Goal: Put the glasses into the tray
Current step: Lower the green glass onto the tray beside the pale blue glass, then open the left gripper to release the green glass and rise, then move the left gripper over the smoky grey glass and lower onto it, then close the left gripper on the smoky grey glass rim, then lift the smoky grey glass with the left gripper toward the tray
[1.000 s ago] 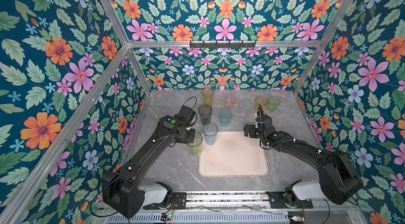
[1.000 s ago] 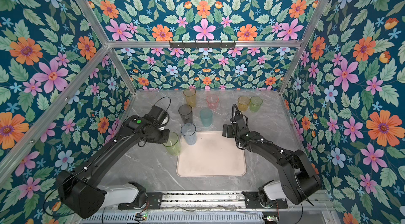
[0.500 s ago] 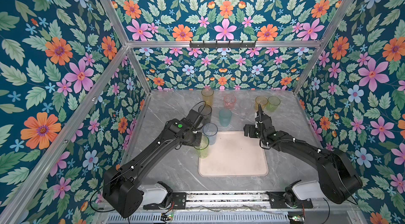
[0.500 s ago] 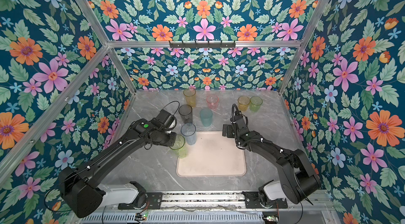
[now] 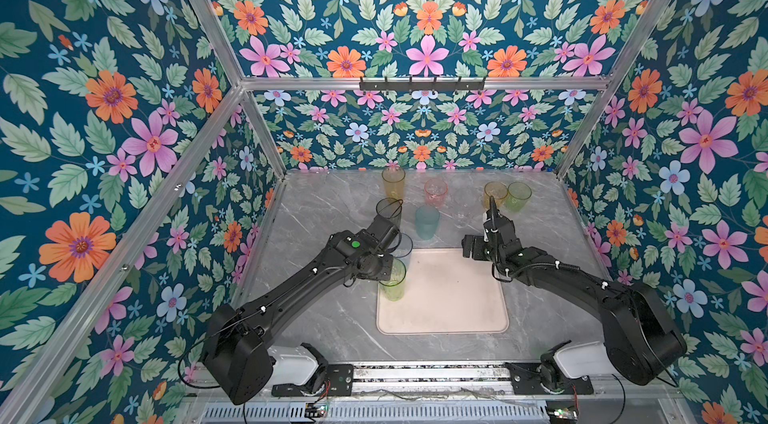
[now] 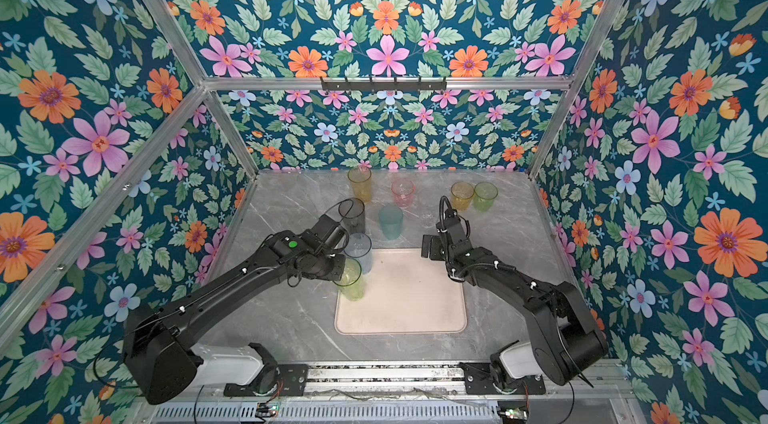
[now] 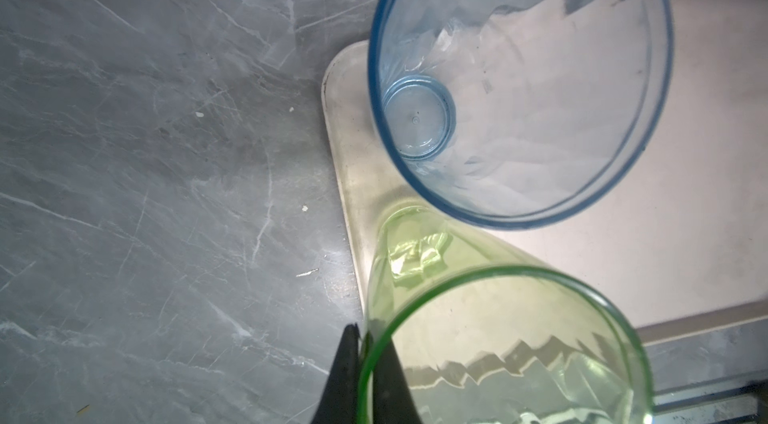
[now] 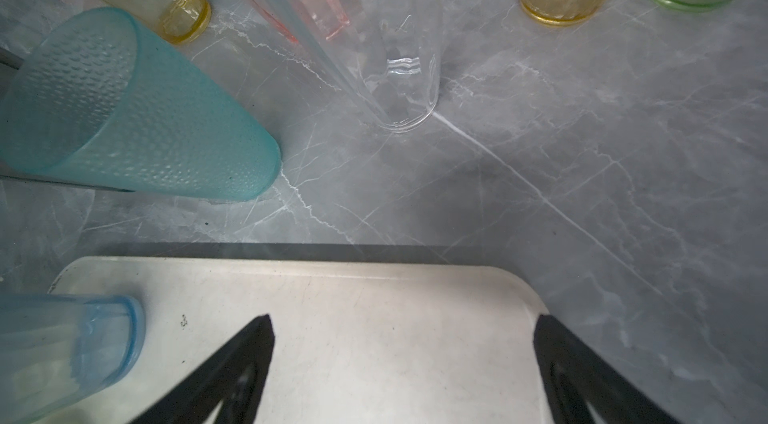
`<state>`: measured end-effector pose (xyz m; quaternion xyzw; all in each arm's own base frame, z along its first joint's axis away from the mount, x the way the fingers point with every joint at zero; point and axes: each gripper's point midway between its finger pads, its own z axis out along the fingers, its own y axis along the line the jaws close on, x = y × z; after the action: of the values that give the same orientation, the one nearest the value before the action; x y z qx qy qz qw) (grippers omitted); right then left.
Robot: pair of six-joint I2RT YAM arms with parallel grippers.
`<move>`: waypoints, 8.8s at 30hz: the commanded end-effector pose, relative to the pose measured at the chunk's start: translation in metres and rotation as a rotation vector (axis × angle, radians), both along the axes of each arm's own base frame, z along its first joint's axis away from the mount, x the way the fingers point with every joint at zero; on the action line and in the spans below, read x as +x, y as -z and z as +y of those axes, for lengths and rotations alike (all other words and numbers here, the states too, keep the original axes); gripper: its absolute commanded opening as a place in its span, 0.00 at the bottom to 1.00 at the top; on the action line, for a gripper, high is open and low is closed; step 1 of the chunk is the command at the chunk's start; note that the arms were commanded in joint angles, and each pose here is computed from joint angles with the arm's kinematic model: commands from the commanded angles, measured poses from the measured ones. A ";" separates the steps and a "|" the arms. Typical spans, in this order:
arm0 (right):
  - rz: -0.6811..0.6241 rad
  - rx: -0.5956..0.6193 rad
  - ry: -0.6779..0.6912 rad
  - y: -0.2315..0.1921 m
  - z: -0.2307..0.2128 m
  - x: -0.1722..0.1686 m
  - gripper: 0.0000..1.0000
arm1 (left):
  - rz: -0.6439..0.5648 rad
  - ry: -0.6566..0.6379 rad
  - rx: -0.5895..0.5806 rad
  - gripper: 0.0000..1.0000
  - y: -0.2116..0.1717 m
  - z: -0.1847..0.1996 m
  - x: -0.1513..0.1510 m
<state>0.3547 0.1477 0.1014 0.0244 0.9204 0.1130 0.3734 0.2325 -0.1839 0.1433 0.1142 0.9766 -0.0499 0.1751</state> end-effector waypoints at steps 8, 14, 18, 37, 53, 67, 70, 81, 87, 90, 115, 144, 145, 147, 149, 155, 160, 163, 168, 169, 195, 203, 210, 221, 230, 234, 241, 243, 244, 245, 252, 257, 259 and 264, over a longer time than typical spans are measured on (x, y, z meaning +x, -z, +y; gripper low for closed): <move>0.002 -0.002 0.011 -0.001 -0.001 0.000 0.99 | -0.038 -0.017 0.009 0.00 -0.002 -0.007 0.008; 0.000 -0.002 0.012 -0.002 -0.002 0.000 0.99 | -0.037 -0.004 0.015 0.00 -0.001 -0.012 0.008; -0.001 -0.002 0.012 -0.002 -0.002 0.001 0.99 | -0.038 -0.003 0.018 0.00 -0.001 -0.013 0.008; -0.001 -0.002 0.013 -0.003 -0.002 0.000 0.99 | -0.032 -0.002 0.054 0.02 0.005 -0.016 0.010; 0.002 -0.003 0.009 -0.003 -0.001 0.000 0.99 | -0.022 -0.013 0.055 0.15 0.005 -0.015 0.006; 0.004 -0.004 0.009 -0.003 -0.002 -0.001 0.99 | 0.009 -0.007 0.059 0.01 0.007 -0.014 0.000; 0.004 -0.002 0.008 -0.003 -0.002 -0.001 0.99 | 0.017 -0.008 0.062 0.00 0.007 -0.014 -0.001; 0.004 -0.003 0.008 -0.003 -0.001 -0.001 0.99 | 0.050 -0.006 0.068 0.00 0.015 -0.015 -0.004; 0.002 -0.002 0.009 -0.004 -0.002 -0.001 0.99 | 0.038 -0.009 0.067 0.14 0.011 -0.016 -0.002; 0.003 -0.002 0.009 -0.004 -0.002 -0.001 0.99 | 0.032 -0.011 0.065 0.19 0.008 -0.016 -0.001; -0.007 0.003 0.008 -0.007 -0.002 -0.002 0.99 | -0.188 -0.122 0.026 0.45 -0.081 0.001 0.073; -0.018 0.009 0.006 -0.012 -0.003 -0.005 0.99 | -0.251 -0.343 -0.119 0.54 -0.062 0.027 0.208; -0.019 0.009 0.005 -0.012 -0.003 -0.005 0.99 | -0.246 -0.343 -0.116 0.54 -0.059 0.026 0.209; -0.018 0.010 0.005 -0.012 -0.003 -0.005 0.99 | -0.234 -0.342 -0.113 0.54 -0.052 0.025 0.211; -0.016 0.009 0.004 -0.011 -0.003 -0.005 0.99 | -0.224 -0.340 -0.109 0.54 -0.046 0.024 0.213; -0.011 0.009 0.002 -0.010 -0.002 -0.005 0.99 | -0.195 -0.331 -0.109 0.54 -0.030 0.019 0.218; -0.001 0.007 0.003 -0.008 -0.002 -0.004 0.99 | -0.176 -0.327 -0.108 0.52 -0.019 0.015 0.222; 0.000 0.005 0.002 -0.008 -0.002 -0.005 0.99 | -0.167 -0.324 -0.109 0.52 -0.014 0.014 0.225; 0.002 0.005 0.003 -0.007 -0.002 -0.005 0.99 | -0.149 -0.318 -0.110 0.49 -0.006 0.011 0.225; 0.003 0.006 0.002 -0.007 -0.002 -0.005 0.99 | -0.148 -0.321 -0.110 0.49 -0.005 0.011 0.225; 0.012 0.017 -0.012 -0.006 0.002 -0.005 0.99 | -0.124 -0.303 -0.103 0.29 0.009 0.007 0.229; 0.013 0.017 -0.014 -0.005 0.002 -0.005 0.99 | -0.127 -0.300 -0.099 0.21 0.009 0.007 0.230; 0.016 0.019 -0.015 -0.005 0.003 -0.006 0.99 | -0.132 -0.294 -0.099 0.11 0.008 0.006 0.232; 0.017 0.025 -0.019 -0.005 0.004 -0.005 0.99 | -0.126 -0.292 -0.083 0.04 0.006 0.009 0.229; 0.021 0.025 -0.020 -0.004 0.005 -0.005 0.99 | -0.124 -0.297 -0.059 0.02 -0.002 0.018 0.218; 0.022 0.023 -0.020 -0.004 0.005 -0.005 0.99 | -0.131 -0.294 -0.048 0.02 -0.014 0.023 0.211; 0.023 0.022 -0.017 -0.004 0.004 -0.004 0.99 | -0.133 -0.301 -0.022 0.00 -0.029 0.036 0.188; 0.023 0.021 -0.017 -0.004 0.004 -0.004 0.99 | -0.130 -0.308 -0.003 0.00 -0.032 0.044 0.178; 0.025 0.021 -0.019 -0.003 0.005 -0.004 0.99 | -0.116 -0.311 0.012 0.00 -0.031 0.048 0.170; 0.025 0.020 -0.017 -0.003 0.004 -0.004 0.99 | -0.111 -0.314 0.018 0.00 -0.032 0.051 0.165; 0.029 0.017 -0.016 -0.001 0.004 -0.003 0.99 | -0.102 -0.335 0.045 0.00 -0.043 0.071 0.127; 0.034 0.016 -0.015 0.001 0.005 -0.002 0.99 | -0.072 -0.340 0.063 0.00 -0.045 0.082 0.098; 0.035 0.015 -0.015 0.001 0.005 -0.002 0.99 | -0.073 -0.343 0.068 0.00 -0.046 0.084 0.087; 0.036 0.011 -0.012 0.001 0.004 -0.002 0.99 | -0.066 -0.354 0.095 0.00 -0.044 0.091 0.060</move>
<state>0.3521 0.1521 0.0995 0.0181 0.9260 0.1205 0.3574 0.3048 -0.1024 0.1874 -0.0354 0.9761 0.0141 0.2137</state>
